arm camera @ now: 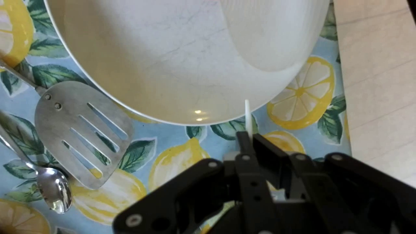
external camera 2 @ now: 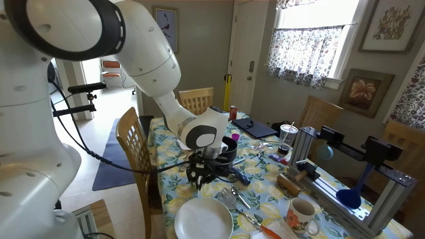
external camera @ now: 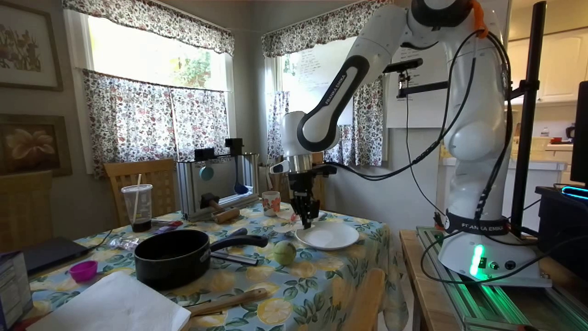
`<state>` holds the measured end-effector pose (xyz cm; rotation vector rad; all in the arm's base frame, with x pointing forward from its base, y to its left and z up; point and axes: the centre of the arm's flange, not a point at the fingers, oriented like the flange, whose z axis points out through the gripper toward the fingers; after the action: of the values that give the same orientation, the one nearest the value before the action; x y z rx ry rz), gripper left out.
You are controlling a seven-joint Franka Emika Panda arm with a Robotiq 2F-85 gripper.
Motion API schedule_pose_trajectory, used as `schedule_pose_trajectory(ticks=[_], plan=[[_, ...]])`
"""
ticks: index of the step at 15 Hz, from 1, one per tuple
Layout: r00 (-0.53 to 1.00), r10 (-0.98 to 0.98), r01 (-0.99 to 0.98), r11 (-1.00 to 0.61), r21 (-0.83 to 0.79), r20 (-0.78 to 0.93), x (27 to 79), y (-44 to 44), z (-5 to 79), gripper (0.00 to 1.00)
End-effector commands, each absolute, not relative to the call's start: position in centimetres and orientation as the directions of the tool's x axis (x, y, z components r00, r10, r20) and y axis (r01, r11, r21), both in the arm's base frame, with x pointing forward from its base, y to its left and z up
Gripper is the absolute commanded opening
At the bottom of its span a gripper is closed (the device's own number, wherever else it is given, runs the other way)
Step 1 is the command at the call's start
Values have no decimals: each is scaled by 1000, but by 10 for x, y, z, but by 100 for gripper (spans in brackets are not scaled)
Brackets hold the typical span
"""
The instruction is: Use the knife to poke at the ball
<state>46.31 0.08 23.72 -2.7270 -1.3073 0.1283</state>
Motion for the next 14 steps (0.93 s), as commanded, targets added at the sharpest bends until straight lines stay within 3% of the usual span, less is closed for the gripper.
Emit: schedule_pose_trajectory(ticks=[1, 10, 11, 14], plan=[[618, 780, 765, -626, -150, -101, 442, -6, 238, 2], [613, 782, 766, -623, -158, -112, 444, -3, 227, 2], [610, 784, 768, -620, -158, -112, 444, -1, 227, 8], [612, 783, 767, -623, -157, -113, 444, -3, 227, 8]])
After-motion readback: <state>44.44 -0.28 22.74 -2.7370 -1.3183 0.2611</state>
